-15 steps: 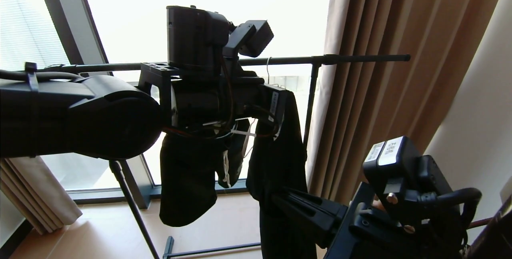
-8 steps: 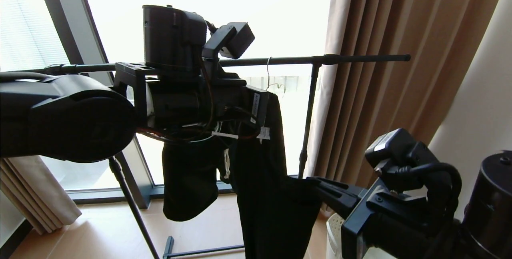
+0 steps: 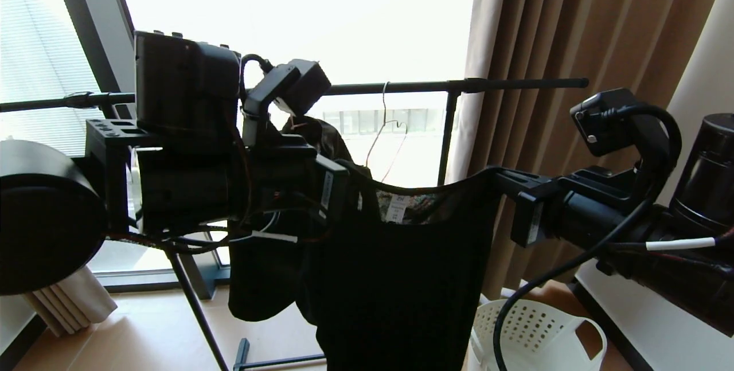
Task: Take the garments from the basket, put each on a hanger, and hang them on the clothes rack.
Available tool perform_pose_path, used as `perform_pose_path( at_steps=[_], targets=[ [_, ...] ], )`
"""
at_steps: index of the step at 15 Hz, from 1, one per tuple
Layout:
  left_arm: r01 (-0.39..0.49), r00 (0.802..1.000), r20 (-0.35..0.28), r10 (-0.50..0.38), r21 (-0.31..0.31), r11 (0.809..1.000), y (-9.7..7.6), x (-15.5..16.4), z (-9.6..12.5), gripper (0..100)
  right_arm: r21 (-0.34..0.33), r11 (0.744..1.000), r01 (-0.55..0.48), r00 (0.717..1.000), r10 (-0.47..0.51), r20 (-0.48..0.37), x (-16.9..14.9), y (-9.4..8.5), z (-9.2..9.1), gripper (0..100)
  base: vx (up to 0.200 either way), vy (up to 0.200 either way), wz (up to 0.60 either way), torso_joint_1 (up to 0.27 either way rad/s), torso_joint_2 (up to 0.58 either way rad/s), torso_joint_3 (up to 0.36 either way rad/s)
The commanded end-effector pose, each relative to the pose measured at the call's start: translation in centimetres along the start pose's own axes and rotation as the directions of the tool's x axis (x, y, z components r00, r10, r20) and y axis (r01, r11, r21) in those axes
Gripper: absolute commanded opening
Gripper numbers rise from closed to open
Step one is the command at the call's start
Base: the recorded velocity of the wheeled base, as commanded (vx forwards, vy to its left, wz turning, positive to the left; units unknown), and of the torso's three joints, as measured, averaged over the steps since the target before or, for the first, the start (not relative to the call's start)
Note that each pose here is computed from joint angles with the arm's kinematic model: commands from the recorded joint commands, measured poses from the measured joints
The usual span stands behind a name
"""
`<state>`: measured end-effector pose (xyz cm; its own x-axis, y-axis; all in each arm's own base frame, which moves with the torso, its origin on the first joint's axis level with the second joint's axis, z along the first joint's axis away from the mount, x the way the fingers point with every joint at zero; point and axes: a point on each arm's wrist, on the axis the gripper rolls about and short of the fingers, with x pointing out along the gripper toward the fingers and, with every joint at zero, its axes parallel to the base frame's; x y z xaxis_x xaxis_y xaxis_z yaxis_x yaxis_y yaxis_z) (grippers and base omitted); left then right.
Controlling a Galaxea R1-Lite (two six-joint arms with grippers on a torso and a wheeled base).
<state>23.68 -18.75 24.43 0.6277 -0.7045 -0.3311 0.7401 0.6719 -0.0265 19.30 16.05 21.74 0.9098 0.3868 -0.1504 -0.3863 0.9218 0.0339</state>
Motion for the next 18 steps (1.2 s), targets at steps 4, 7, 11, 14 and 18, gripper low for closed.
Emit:
perform_pose_path(
  at_steps=[4, 7, 11, 14, 18],
  targets=[
    [0.111, 0.983, -0.147, -0.11, 0.0, 0.994, -3.2, 0.7, -4.2, 0, 0.085, 0.996, -0.026, 1.0, 0.026, -0.001, 5.4, 2.8, -1.4, 0, 0.0, 0.0, 0.0, 0.0, 0.0, 0.0],
    [0.161, 0.969, -0.186, -0.16, -0.014, 0.987, -4.8, 1.8, -5.0, 0, 0.095, 0.995, -0.031, 0.999, 0.029, 0.029, 6.5, 4.0, -2.4, 0, 0.0, 0.0, 0.0, 0.0, 0.0, 0.0],
    [0.208, 0.953, -0.218, -0.21, -0.033, 0.978, -6.6, 2.8, -5.7, 0, 0.103, 0.994, -0.042, 0.998, 0.037, 0.053, 6.5, 4.9, -2.6, 0, 0.0, 0.0, 0.0, 0.0, 0.0, 0.0],
    [0.194, 0.956, -0.21, -0.206, -0.078, 0.978, -6.6, 2.5, -5.6, 0, 0.125, 0.991, -0.04, 0.996, 0.03, 0.084, 5.9, 4.4, -1.5, 0, 0.0, 0.0, 0.0, 0.0, 0.0, 0.0],
    [0.119, 0.98, -0.147, -0.132, -0.094, 0.988, -4.1, 0.6, -4.3, 0, 0.161, 0.987, 0.026, 0.99, -0.048, 0.132, 4.4, 1.4, 0.3, 0, 0.0, 0.0, 0.0, 0.0, 0.0, 0.0]
  ],
)
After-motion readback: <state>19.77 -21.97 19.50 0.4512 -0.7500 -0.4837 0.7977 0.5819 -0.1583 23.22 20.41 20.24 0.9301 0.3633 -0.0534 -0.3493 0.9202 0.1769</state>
